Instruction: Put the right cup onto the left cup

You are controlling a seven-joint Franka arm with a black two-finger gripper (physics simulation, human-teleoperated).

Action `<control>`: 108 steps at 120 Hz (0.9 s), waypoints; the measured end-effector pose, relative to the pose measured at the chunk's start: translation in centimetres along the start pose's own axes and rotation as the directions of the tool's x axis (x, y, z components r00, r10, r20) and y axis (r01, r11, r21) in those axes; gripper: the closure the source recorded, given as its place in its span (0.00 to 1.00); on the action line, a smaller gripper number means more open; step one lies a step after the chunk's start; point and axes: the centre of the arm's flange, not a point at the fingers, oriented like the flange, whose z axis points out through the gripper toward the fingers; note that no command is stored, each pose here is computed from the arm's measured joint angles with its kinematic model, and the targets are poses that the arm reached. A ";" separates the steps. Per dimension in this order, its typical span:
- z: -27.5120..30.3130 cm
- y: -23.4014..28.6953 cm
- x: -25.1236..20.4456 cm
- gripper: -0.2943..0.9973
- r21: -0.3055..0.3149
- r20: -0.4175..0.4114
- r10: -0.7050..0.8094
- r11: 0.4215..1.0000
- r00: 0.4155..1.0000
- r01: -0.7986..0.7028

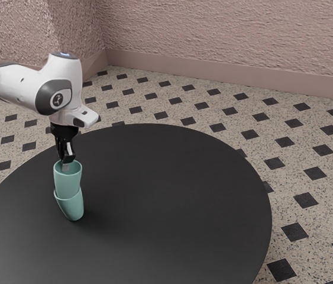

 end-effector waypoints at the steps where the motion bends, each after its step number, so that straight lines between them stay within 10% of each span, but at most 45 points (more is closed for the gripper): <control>1: 0.0 0.0 0.0 0.83 0.000 0.000 0.000 1.000 1.000 0.000; 15: 0.2 0.0 0.2 0.82 0.002 -0.002 0.000 1.000 1.000 0.000; 55: -1.6 0.5 0.2 0.37 0.017 -0.031 0.007 1.000 1.000 -0.006; 108: -9.2 1.3 2.1 0.25 0.075 -0.115 0.037 0.997 0.993 -0.029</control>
